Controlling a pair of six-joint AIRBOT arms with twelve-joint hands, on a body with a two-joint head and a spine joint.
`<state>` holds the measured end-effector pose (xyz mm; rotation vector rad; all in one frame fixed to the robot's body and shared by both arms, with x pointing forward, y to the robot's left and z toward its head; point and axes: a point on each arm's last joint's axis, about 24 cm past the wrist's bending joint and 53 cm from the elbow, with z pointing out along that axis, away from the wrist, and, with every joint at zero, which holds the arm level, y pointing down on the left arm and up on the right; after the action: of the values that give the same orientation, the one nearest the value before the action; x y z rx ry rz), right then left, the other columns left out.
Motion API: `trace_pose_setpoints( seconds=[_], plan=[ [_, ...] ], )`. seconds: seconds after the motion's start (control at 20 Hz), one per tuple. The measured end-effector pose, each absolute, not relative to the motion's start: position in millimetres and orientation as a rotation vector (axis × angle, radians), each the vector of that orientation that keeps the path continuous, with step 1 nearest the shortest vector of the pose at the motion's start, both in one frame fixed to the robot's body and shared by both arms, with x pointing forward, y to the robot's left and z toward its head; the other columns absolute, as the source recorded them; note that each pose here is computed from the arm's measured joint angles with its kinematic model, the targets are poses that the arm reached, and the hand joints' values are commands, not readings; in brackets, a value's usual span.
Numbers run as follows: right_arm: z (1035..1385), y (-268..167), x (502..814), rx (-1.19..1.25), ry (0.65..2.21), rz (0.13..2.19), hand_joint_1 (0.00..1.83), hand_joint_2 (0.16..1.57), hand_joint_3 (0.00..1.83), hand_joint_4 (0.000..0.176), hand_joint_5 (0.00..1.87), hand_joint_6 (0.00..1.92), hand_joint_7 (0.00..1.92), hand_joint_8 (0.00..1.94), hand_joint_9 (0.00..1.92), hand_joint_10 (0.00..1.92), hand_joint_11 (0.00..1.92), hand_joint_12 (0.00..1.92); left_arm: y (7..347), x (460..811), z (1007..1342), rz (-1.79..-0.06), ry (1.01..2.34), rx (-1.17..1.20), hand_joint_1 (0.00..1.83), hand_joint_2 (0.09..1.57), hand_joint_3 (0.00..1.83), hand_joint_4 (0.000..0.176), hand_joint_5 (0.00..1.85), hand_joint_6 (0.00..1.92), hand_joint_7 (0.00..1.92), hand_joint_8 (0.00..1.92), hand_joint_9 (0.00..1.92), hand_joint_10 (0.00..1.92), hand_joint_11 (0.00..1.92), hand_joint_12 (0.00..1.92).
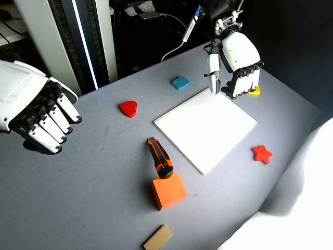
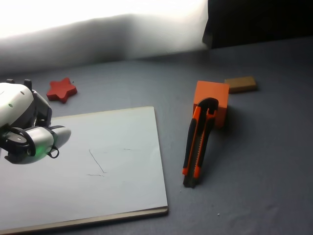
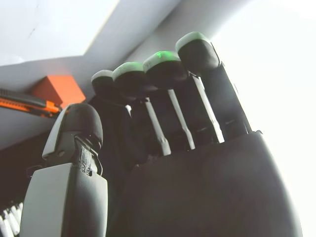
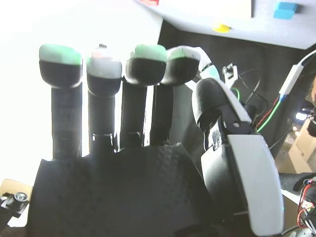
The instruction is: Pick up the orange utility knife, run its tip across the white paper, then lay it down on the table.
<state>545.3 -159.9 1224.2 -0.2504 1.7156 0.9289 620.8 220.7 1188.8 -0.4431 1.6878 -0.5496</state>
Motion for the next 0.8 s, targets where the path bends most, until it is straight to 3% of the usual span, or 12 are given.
trace_pose_setpoints(
  seconds=[0.05, 0.2, 0.35, 0.45, 0.55, 0.65, 0.75, 0.8],
  plan=[
    [1223, -161, 545, -0.249, 1.72, 0.925, 0.24, 1.12, 0.27, 0.0, 0.0, 0.0, 0.01, 0.0, 0.01, 0.01, 0.0, 0.02, 222, 620, 1186, -0.542, 1.694, -0.442, 0.12, 1.24, 0.03, 0.051, 0.06, 0.01, 0.15, 0.01, 0.17, 0.05, 0.0, 0.73],
    [1223, -164, 545, -0.262, 1.724, 0.907, 0.26, 1.14, 0.18, 0.0, 0.0, 0.0, 0.0, 0.0, 0.0, 0.0, 0.0, 0.0, 226, 619, 1183, -0.53, 1.698, -0.455, 0.1, 1.24, 0.0, 0.05, 0.05, 0.0, 0.15, 0.0, 0.15, 0.01, 0.0, 0.68],
    [1230, -170, 546, -0.273, 1.703, 0.891, 0.3, 1.12, 0.16, 0.0, 0.0, 0.0, 0.0, 0.0, 0.0, 0.0, 0.0, 0.0, 231, 619, 1183, -0.52, 1.685, -0.48, 0.1, 1.23, 0.0, 0.027, 0.01, 0.0, 0.1, 0.0, 0.11, 0.0, 0.0, 0.53],
    [1229, -162, 545, -0.354, 1.688, 0.888, 0.34, 1.09, 0.14, 0.0, 0.0, 0.0, 0.0, 0.0, 0.0, 0.0, 0.0, 0.0, 230, 617, 1181, -0.516, 1.691, -0.473, 0.08, 1.22, 0.0, 0.002, 0.0, 0.0, 0.05, 0.0, 0.04, 0.0, 0.0, 0.39],
    [1228, -148, 547, -0.417, 1.671, 0.899, 0.36, 1.07, 0.13, 0.0, 0.0, 0.0, 0.0, 0.0, 0.0, 0.0, 0.0, 0.0, 229, 612, 1171, -0.529, 1.717, -0.49, 0.09, 1.21, 0.0, 0.0, 0.0, 0.0, 0.05, 0.0, 0.04, 0.0, 0.0, 0.32],
    [1230, -138, 559, -0.476, 1.651, 0.886, 0.56, 1.03, 0.11, 0.0, 0.0, 0.0, 0.0, 0.0, 0.0, 0.0, 0.0, 0.0, 229, 611, 1168, -0.542, 1.721, -0.502, 0.1, 1.2, 0.0, 0.0, 0.0, 0.0, 0.04, 0.0, 0.03, 0.0, 0.0, 0.31],
    [1236, -132, 579, -0.495, 1.63, 0.856, 0.97, 1.0, 0.09, 0.0, 0.0, 0.0, 0.0, 0.0, 0.0, 0.0, 0.0, 0.0, 226, 611, 1173, -0.547, 1.709, -0.467, 0.07, 1.2, 0.0, 0.0, 0.0, 0.0, 0.0, 0.0, 0.0, 0.0, 0.0, 0.23],
    [1238, -127, 590, -0.485, 1.632, 0.852, 1.07, 0.97, 0.08, 0.0, 0.0, 0.0, 0.0, 0.0, 0.0, 0.0, 0.0, 0.0, 225, 611, 1174, -0.549, 1.707, -0.461, 0.06, 1.19, 0.0, 0.0, 0.0, 0.0, 0.0, 0.0, 0.0, 0.0, 0.0, 0.22]
  ],
)
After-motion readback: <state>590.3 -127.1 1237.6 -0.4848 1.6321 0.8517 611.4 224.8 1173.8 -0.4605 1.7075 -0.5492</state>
